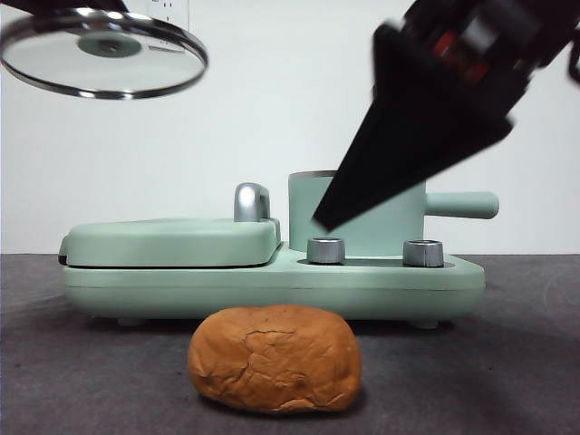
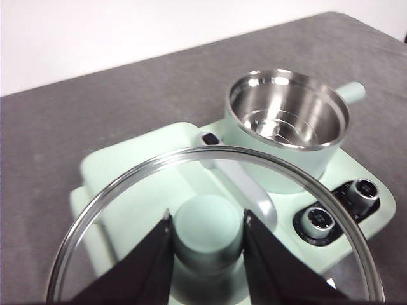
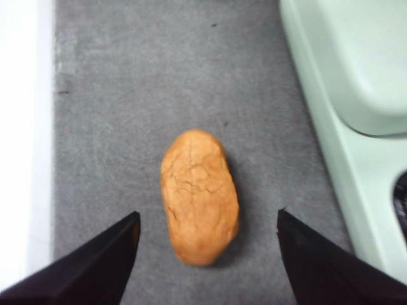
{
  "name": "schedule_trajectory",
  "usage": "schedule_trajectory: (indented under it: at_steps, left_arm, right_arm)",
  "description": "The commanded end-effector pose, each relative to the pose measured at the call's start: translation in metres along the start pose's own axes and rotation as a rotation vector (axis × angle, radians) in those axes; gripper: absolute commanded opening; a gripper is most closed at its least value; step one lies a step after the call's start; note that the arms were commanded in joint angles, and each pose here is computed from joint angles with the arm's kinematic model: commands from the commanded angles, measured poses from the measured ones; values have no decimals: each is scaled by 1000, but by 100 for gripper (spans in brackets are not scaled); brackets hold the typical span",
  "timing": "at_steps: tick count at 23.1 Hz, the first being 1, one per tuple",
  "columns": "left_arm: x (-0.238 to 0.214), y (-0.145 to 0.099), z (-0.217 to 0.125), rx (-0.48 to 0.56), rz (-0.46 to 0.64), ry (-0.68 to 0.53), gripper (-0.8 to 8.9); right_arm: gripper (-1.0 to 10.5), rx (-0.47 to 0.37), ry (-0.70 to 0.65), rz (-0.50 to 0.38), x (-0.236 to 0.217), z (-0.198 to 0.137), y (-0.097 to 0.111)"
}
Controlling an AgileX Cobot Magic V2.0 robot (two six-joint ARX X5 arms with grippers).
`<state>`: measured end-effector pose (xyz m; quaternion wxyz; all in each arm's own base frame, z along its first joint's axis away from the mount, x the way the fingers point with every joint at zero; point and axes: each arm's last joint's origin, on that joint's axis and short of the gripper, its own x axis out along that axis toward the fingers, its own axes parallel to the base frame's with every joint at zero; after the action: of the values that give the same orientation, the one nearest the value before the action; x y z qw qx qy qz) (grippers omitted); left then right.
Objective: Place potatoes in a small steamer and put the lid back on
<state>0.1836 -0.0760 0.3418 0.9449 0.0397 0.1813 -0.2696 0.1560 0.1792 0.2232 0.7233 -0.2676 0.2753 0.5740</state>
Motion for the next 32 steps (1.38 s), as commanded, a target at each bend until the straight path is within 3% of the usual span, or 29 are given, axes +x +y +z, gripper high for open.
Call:
schedule_trajectory:
  at_steps: [1,14,19,26,32]
  left_arm:
    - [-8,1,8,-1,15,-58,9]
    - [-12,5,8,3,36,-54,9]
    - [-12,5,7,3,36,-53,9]
    - [-12,5,7,3,36,-53,9]
    - [-12,5,7,3,36,-53,8]
  right_arm:
    - [375,-16,18,30,15,3,0]
    - [409,18,112,76,65,-11,-7]
    - [246,112,132,74,68,-14,-7]
    - [222,294,199,45,40,1,-6]
    - [222,496,313,-165,-31,51,-19]
